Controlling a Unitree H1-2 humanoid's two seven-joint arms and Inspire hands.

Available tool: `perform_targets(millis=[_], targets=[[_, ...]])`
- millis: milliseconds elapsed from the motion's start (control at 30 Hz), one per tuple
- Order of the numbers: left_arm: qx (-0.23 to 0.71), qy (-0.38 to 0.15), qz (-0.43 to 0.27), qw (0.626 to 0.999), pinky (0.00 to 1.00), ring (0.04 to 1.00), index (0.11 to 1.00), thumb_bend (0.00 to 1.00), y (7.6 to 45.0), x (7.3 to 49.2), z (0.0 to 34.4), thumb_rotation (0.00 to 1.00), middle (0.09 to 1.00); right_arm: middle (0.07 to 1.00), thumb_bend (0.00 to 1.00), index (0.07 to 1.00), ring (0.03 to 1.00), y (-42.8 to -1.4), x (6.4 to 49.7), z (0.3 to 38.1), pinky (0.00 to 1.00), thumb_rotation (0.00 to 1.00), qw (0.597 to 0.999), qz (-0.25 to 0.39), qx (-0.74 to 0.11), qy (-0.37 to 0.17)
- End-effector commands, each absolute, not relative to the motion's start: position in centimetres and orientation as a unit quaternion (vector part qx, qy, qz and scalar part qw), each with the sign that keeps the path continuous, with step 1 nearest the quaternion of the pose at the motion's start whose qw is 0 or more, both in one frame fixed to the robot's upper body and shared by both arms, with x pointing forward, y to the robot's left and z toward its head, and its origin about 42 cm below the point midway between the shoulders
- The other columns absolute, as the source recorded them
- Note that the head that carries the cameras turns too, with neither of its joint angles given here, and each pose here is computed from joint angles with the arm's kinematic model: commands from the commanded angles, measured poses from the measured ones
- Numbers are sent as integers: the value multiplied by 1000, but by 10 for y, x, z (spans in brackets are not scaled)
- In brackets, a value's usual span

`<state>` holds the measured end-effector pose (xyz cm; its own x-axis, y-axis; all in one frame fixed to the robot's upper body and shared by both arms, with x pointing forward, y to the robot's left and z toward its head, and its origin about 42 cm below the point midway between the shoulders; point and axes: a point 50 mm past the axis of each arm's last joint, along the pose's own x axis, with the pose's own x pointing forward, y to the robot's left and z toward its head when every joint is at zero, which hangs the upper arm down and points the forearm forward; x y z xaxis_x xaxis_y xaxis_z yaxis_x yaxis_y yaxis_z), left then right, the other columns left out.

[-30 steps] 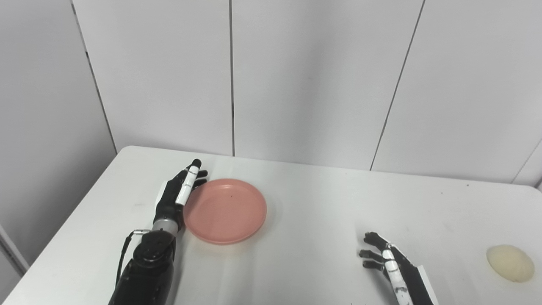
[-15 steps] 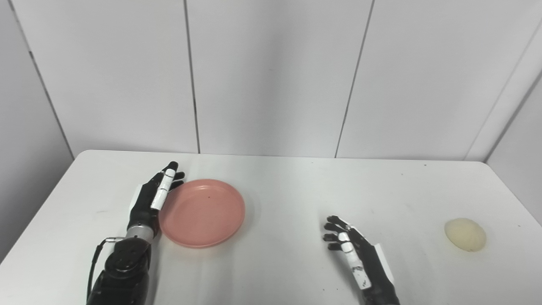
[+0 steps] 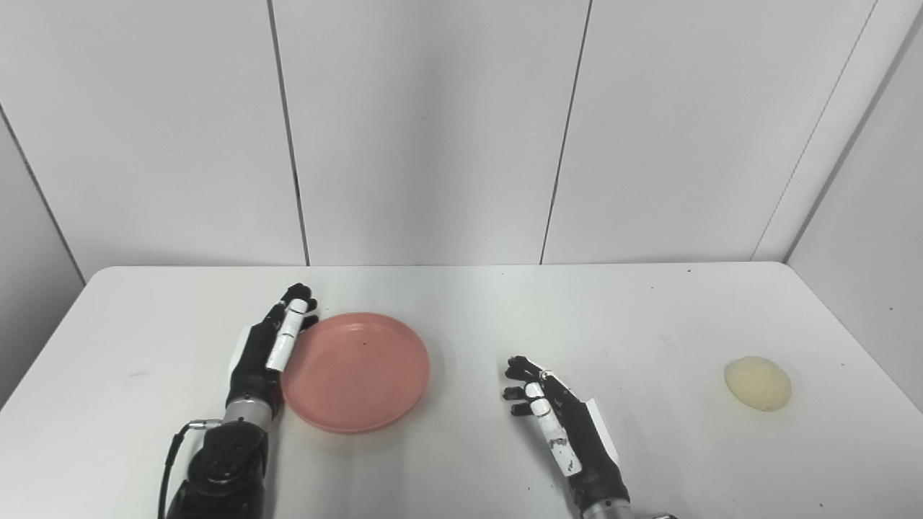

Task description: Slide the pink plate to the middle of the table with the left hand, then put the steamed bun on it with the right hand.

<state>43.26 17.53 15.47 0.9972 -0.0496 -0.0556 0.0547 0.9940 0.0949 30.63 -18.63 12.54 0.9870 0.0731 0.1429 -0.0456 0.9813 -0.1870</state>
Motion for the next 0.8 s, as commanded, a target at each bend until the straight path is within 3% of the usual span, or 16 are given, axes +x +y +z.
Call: perform_targets(millis=[0,367,533,767], targets=[[30,35,-60,997,914,891,915,628,150,429,157,900,902,794,467,799,718,-179,297,111,667,1000,994,27,-85,-63],[-24,44,-84,995,959,906,945,651,131,427,161,909,897,803,446,811,718,-174,293,114,667,1000,994,21,-81,-64],[-76,52,-90,992,913,920,981,637,123,426,167,910,936,799,440,812,717,-174,293,114,669,1000,994,23,-80,-65],[-100,43,-101,989,904,913,959,625,109,423,174,922,939,807,442,811,716,-172,291,115,665,1000,994,16,-76,-72]])
